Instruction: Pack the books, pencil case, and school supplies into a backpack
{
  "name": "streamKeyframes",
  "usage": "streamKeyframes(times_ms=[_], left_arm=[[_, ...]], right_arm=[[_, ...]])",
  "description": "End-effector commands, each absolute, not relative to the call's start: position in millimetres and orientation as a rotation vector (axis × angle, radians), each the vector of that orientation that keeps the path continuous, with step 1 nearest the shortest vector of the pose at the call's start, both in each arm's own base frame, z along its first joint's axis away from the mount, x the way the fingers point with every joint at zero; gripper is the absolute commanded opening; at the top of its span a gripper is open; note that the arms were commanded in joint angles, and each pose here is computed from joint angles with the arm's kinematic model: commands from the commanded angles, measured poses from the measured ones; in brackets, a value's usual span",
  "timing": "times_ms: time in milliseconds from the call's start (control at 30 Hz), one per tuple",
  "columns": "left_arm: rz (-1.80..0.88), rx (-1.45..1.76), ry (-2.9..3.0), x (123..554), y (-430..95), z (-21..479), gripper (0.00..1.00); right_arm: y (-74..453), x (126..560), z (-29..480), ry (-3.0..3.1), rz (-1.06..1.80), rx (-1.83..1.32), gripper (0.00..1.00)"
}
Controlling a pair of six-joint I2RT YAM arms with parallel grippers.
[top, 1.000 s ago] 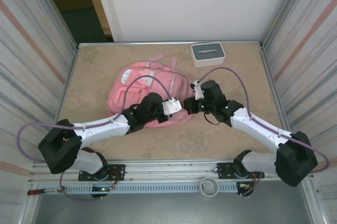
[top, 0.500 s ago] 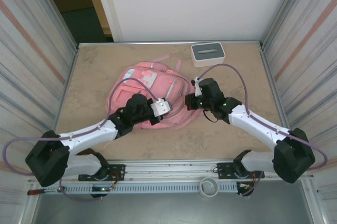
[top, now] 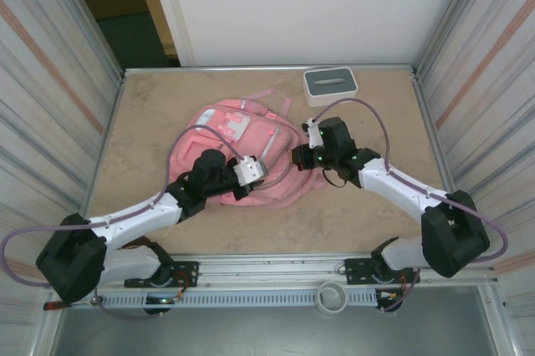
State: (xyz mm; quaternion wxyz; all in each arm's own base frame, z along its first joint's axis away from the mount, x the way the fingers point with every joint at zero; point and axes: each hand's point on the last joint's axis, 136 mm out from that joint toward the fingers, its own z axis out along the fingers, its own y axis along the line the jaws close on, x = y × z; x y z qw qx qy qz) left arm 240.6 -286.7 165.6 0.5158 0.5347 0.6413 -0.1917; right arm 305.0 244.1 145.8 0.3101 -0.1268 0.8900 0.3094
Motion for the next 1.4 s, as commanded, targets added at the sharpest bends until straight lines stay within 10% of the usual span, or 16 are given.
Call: streamKeyframes(times_ms=[0, 533, 733, 1267, 1367], left_arm=[[-0.499, 1.223, 1.475, 241, -288, 193, 0.00], [-0.477, 1.209, 1.488, 243, -284, 192, 0.00], [-0.424, 1.174, 1.522, 250, -275, 190, 0.00], [-0.401, 0.847, 1.709, 255, -226, 178, 0.14], [-0.412, 0.866, 1.709, 253, -228, 175, 0.08]], right_arm=[[243, 304, 129, 2.371, 0.816, -0.370, 0.07], [250, 302, 108, 2.402, 0.822, -0.386, 0.16], [235, 306, 110, 2.401, 0.734, -0.337, 0.00], [261, 306, 149, 2.282, 0.758, -0.360, 0.00], [264, 305, 155, 2.252, 0.781, -0.458, 0.17]])
